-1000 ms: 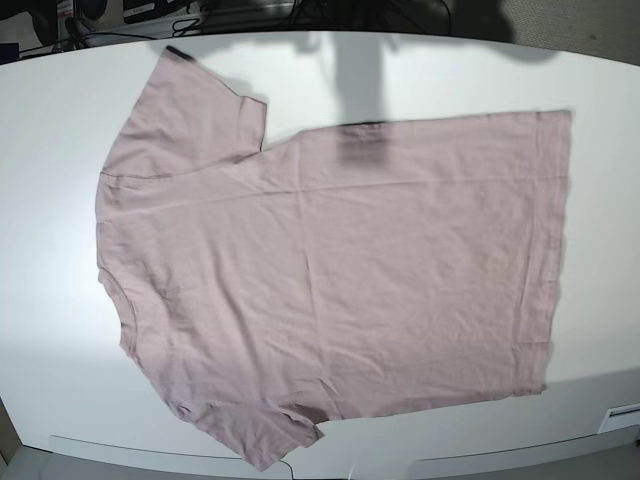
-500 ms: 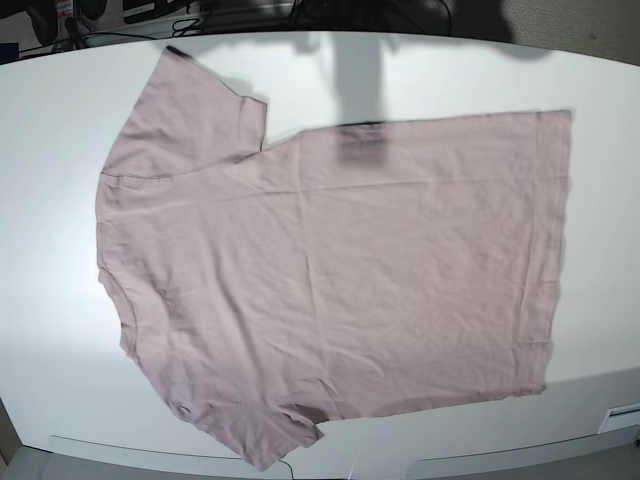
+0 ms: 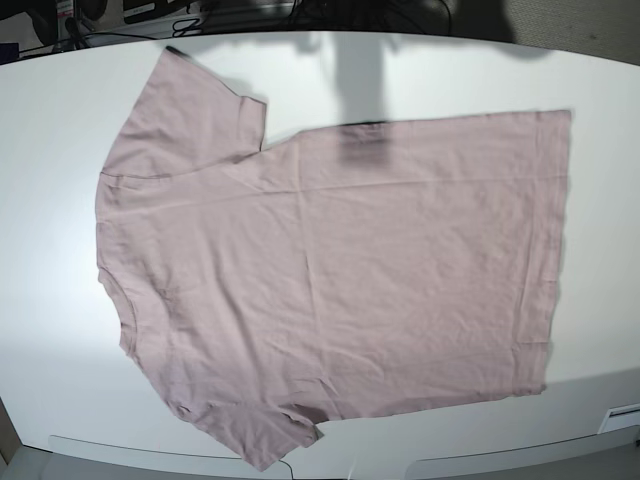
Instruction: Fold the T-shirt properly
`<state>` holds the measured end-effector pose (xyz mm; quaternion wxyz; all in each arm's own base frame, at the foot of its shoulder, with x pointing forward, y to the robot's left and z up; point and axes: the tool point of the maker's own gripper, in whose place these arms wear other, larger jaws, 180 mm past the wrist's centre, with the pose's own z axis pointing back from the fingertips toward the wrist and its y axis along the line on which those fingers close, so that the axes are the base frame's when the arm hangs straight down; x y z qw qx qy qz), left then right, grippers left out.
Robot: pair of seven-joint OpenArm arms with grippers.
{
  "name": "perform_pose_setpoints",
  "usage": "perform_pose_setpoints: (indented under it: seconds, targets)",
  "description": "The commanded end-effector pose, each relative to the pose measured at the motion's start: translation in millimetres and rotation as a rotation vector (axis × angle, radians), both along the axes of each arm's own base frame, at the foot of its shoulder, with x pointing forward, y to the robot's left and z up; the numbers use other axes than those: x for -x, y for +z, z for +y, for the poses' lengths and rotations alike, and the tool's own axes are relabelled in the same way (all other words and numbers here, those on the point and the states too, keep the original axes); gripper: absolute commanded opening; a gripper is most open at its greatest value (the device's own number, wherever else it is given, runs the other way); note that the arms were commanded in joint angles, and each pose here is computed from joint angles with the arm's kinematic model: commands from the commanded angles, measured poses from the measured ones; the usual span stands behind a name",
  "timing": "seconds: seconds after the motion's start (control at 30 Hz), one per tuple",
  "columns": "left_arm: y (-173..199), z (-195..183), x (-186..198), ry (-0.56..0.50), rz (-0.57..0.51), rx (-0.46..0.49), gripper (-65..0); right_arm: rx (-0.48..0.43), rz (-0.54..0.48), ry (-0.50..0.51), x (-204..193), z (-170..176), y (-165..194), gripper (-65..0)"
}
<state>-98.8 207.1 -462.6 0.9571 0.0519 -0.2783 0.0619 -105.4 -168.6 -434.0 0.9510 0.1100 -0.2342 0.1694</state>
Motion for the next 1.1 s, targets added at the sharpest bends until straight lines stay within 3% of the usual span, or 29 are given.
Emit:
perform_pose_setpoints:
  seconds: [0.0, 0.5, 1.07]
  targets:
    - [7, 1, 2, -0.006, -0.01, -0.004, -65.0, -0.017, -0.007, 0.004, 2, 3, 7, -30.9]
    - [40, -10, -61, -0.033, -0.168, 0.011, -65.0, -0.069, -0.164, 0.019, -54, 23, 30, -30.9]
    - [78, 24, -102, 0.02, -0.292, -0.192, -65.0, -0.109, -0.366, 0.063, -123, 37, 57, -30.9]
